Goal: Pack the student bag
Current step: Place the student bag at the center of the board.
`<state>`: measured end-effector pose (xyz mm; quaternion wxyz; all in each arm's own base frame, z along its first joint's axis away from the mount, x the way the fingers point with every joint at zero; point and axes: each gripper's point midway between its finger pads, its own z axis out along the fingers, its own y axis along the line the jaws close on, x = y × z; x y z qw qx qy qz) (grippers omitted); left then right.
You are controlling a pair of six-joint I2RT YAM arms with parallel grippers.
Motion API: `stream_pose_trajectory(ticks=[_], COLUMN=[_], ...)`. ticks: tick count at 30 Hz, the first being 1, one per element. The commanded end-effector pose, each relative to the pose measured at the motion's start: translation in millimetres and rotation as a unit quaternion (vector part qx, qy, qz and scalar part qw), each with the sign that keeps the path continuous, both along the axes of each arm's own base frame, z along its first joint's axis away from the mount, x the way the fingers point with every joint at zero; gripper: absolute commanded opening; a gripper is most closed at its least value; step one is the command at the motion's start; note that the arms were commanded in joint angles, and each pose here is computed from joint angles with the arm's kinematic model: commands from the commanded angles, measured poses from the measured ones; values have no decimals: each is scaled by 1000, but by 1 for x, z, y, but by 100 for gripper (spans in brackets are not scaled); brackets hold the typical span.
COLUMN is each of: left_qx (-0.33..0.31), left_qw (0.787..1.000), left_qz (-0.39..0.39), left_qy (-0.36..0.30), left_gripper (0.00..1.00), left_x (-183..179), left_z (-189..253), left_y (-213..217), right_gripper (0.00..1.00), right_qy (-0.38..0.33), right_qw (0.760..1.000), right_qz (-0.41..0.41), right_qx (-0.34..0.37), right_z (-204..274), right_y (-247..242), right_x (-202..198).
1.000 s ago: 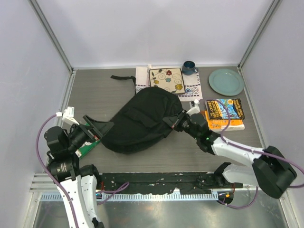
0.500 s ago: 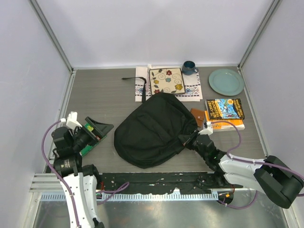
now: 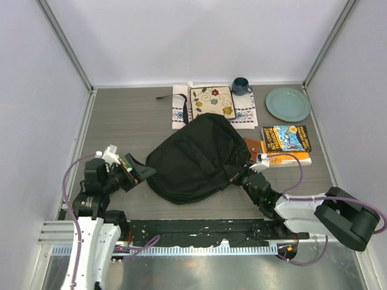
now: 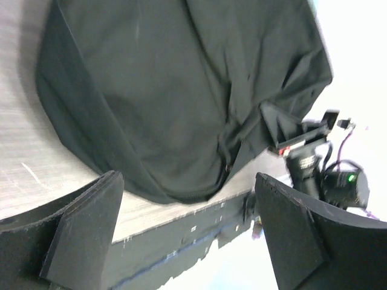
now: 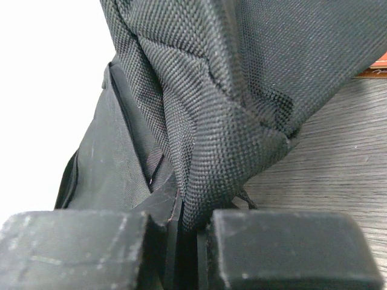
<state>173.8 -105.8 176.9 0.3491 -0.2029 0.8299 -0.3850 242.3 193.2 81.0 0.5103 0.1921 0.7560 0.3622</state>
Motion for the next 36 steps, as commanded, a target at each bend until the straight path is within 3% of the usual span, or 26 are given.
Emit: stream_pose_trajectory(ticks=[1,5,7,10,16,24,28,31,32,34,35,36], left_qx=[31,59,110,147,165,139,121,100,85,75,76,76], left_qw=[999,997,993,987,979,982,984,985,986,986,986,986], left_qz=[6,-52,-46,-62,-117,-126,-129,-136,-139,-145,-147,-150], left_qy=[14,-5,14,-9,1,14,21,27,20,18,19,20], left_gripper=[93,92,92,92,91,84,81,81,81,81,80,80], left_x=[13,14,21,23,23,31,25,19,19,18,17,16], left_z=[-13,-5,-20,-19,-35,-56,-71,-80,-76,-78,-79,-79], left_y=[-12,-51,-59,-94,-165,-202,-211,-216,-221,-227,-228,-229], right_gripper=[0,0,0,0,0,0,1,9,22,38,52,55], right_qy=[-46,-39,-41,-37,-48,-49,-17,17,31,48,59,69], right_qw=[997,997,998,998,996,994,994,993,992,992,992,991], right_qz=[-61,-56,-53,-51,-59,-57,-57,-60,-62,-49,-46,-33], right_qx=[-12,-20,-18,-29,-48,-81,-88,-98,-104,-103,-105,-106], right_z=[-1,-9,-9,-13,-10,-18,-35,-52,-59,-65,-68,-70], right_y=[-30,-27,-27,-29,-42,-55,-59,-62,-64,-59,-57,-51], right_x=[2,-1,-3,-6,-11,-19,-25,-30,-32,-35,-37,-38])
